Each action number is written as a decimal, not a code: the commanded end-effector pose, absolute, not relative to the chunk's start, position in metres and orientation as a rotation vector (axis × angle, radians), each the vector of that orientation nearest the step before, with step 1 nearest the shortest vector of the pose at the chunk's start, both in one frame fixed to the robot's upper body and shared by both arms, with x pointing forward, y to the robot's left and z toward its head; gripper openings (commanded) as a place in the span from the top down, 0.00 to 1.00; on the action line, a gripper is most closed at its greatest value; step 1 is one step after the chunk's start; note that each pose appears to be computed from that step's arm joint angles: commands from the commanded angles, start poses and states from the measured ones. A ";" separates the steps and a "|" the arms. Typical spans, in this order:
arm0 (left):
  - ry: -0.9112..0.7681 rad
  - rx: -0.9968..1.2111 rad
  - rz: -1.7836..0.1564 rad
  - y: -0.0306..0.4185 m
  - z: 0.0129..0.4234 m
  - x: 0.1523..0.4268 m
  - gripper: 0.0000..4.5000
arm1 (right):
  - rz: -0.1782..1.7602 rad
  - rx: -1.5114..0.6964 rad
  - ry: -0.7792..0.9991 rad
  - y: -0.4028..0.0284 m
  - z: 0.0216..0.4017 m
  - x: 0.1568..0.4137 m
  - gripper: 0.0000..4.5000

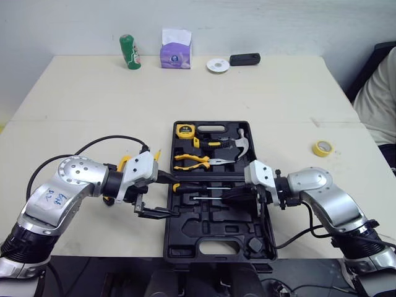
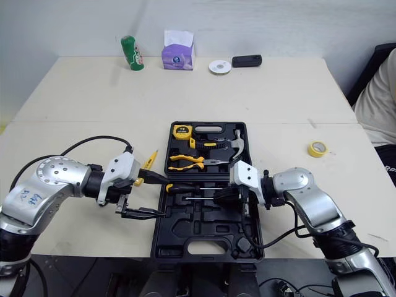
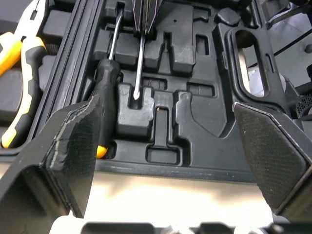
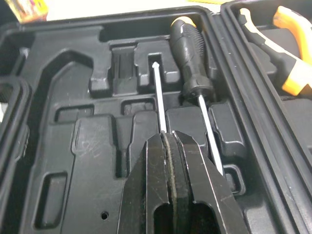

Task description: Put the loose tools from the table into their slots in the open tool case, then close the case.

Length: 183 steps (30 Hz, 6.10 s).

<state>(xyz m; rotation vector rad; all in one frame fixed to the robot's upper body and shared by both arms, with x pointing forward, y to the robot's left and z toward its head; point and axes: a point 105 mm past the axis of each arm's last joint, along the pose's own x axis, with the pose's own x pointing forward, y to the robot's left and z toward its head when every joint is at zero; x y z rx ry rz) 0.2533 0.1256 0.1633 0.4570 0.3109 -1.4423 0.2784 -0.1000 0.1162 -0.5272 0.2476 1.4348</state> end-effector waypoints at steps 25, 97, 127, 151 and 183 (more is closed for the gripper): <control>0.275 0.305 -1.281 0.150 0.170 0.261 0.00 | 1.193 -0.236 0.266 -0.143 0.139 0.282 0.99; 0.586 0.204 -0.219 0.164 0.109 0.318 0.00 | 1.301 -0.293 0.112 -0.108 0.210 0.233 0.01; 0.420 0.217 -0.327 0.206 0.161 0.315 0.88 | 1.254 -0.279 0.109 -0.118 0.207 0.237 0.00; 0.533 0.553 -1.430 0.096 0.179 0.244 0.88 | 1.204 -0.270 0.268 -0.138 0.177 0.212 0.00; 0.654 0.689 -1.449 0.068 0.137 0.260 0.88 | 1.153 -0.234 0.324 -0.137 0.156 0.209 0.00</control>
